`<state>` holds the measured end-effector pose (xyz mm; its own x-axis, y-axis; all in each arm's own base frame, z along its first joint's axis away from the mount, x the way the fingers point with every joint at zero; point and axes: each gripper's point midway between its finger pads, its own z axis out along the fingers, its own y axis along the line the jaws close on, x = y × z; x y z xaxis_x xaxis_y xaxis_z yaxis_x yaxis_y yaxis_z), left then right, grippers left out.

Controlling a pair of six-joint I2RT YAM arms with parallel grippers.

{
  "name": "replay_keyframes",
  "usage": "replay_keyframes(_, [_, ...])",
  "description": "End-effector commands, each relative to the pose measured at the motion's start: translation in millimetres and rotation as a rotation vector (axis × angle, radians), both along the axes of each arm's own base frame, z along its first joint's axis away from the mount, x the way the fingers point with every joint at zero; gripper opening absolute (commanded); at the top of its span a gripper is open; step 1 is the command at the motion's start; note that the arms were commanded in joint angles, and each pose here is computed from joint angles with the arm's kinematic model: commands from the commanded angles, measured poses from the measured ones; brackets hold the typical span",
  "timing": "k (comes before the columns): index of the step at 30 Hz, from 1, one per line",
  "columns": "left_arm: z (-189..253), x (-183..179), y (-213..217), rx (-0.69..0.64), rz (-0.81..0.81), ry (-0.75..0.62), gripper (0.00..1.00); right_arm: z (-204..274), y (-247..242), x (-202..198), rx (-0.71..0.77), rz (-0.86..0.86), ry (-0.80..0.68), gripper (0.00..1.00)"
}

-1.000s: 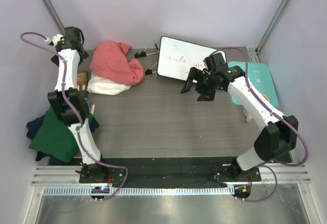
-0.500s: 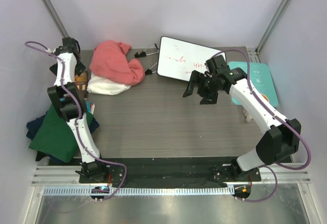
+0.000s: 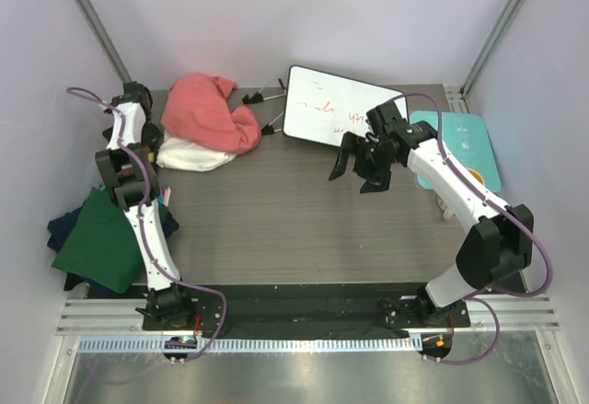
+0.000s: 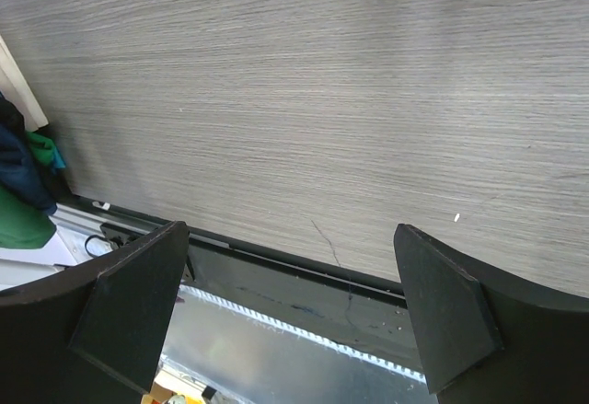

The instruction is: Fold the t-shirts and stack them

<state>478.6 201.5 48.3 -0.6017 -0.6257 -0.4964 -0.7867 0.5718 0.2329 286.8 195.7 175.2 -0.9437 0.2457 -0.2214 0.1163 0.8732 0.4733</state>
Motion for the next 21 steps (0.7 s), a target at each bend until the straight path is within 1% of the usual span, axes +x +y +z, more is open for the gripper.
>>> replay_keyframes(1, [-7.6,2.1,-3.8,-0.009,-0.089,0.013,1.0,9.2,3.8,3.6,0.015,-0.001,-0.008,1.0])
replay_keyframes(4, [-7.6,6.2,-12.8,0.018,-0.185,0.031,1.0,6.2,4.7,4.3,0.018,-0.008,0.0,1.0])
replay_keyframes(7, [-14.9,4.2,-18.5,0.011,-0.194,0.048,1.0,5.2,6.9,4.5,0.031,-0.017,0.001,1.0])
replay_keyframes(12, [-22.1,12.6,-43.2,0.018,-0.275,0.071,1.0,3.2,7.8,4.0,0.037,-0.028,0.004,1.0])
replay_keyframes(14, [-29.4,13.6,-50.5,0.029,-0.307,0.101,1.0,2.6,7.6,3.3,0.039,-0.031,0.004,1.0])
replay_keyframes(18, [-36.9,12.7,-66.2,0.079,-0.353,0.16,1.0,2.6,6.4,2.1,0.039,-0.037,0.0,1.0])
replay_keyframes(21, [-36.1,8.7,-63.3,0.158,-0.35,0.208,1.0,1.2,5.4,-0.2,0.038,-0.041,0.003,1.0])
